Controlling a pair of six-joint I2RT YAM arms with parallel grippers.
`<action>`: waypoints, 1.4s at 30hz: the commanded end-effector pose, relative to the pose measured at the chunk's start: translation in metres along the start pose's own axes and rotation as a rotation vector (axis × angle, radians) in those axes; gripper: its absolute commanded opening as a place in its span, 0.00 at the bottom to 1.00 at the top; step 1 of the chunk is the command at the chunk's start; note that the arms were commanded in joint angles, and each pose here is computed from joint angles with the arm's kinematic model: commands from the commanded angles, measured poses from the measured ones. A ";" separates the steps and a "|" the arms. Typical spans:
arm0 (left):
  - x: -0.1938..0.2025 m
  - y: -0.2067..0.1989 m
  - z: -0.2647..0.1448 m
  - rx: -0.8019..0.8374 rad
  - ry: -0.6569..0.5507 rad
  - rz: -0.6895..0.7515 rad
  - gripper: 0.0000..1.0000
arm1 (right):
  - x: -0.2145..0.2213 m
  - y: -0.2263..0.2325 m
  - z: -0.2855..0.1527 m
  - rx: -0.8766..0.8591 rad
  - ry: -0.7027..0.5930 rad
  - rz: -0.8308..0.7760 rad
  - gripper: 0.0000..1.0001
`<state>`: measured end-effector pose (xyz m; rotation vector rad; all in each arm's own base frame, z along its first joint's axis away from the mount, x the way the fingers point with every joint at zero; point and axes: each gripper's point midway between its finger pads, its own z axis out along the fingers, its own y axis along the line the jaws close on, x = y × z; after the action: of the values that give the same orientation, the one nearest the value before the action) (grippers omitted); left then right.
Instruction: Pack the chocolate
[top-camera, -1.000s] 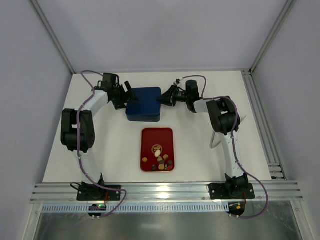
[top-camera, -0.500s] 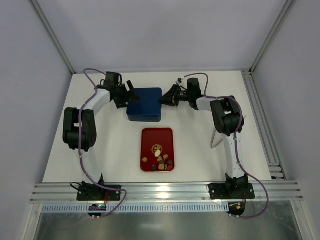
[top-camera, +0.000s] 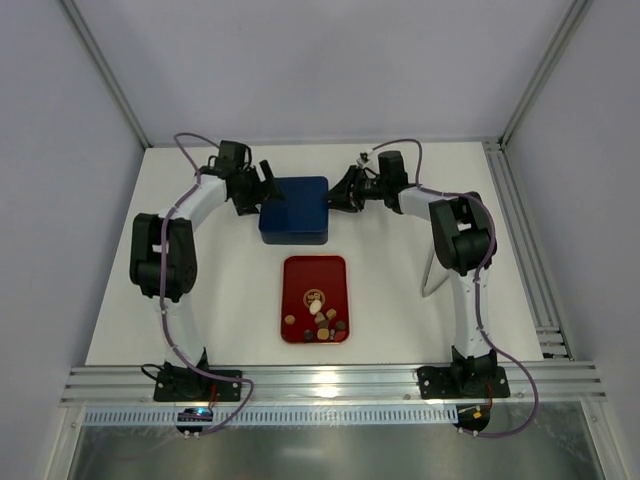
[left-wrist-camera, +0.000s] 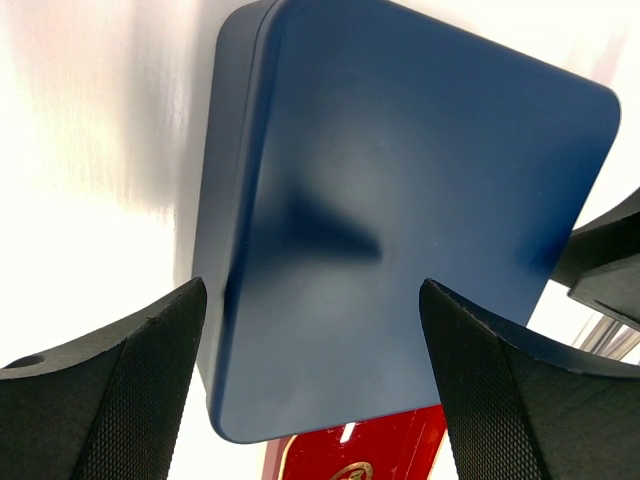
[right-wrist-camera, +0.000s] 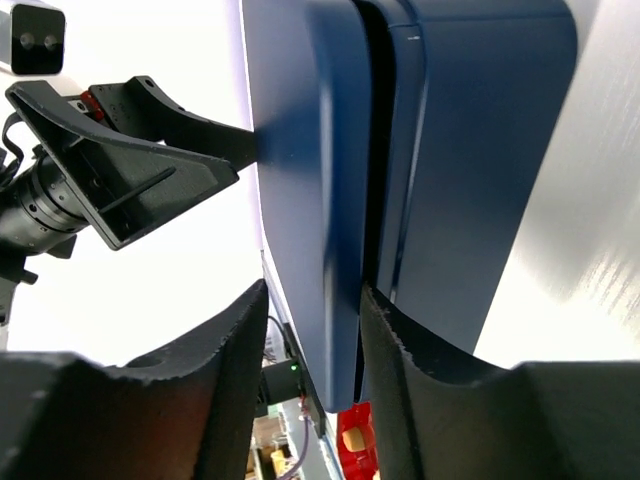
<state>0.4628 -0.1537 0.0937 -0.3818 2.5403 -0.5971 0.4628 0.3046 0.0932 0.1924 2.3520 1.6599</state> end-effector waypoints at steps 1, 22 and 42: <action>-0.010 -0.005 -0.003 -0.011 -0.026 0.037 0.84 | -0.013 0.017 -0.013 0.035 -0.047 -0.085 0.45; -0.003 -0.010 0.004 -0.016 -0.005 0.052 0.84 | -0.024 0.021 -0.038 -0.002 -0.089 -0.053 0.50; 0.008 0.001 0.015 -0.072 0.012 0.032 0.82 | -0.008 0.008 -0.028 0.213 -0.058 -0.206 0.60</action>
<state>0.4586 -0.1633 0.0776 -0.3467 2.5923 -0.5287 0.4586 0.2758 0.0772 0.1464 2.4703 1.3626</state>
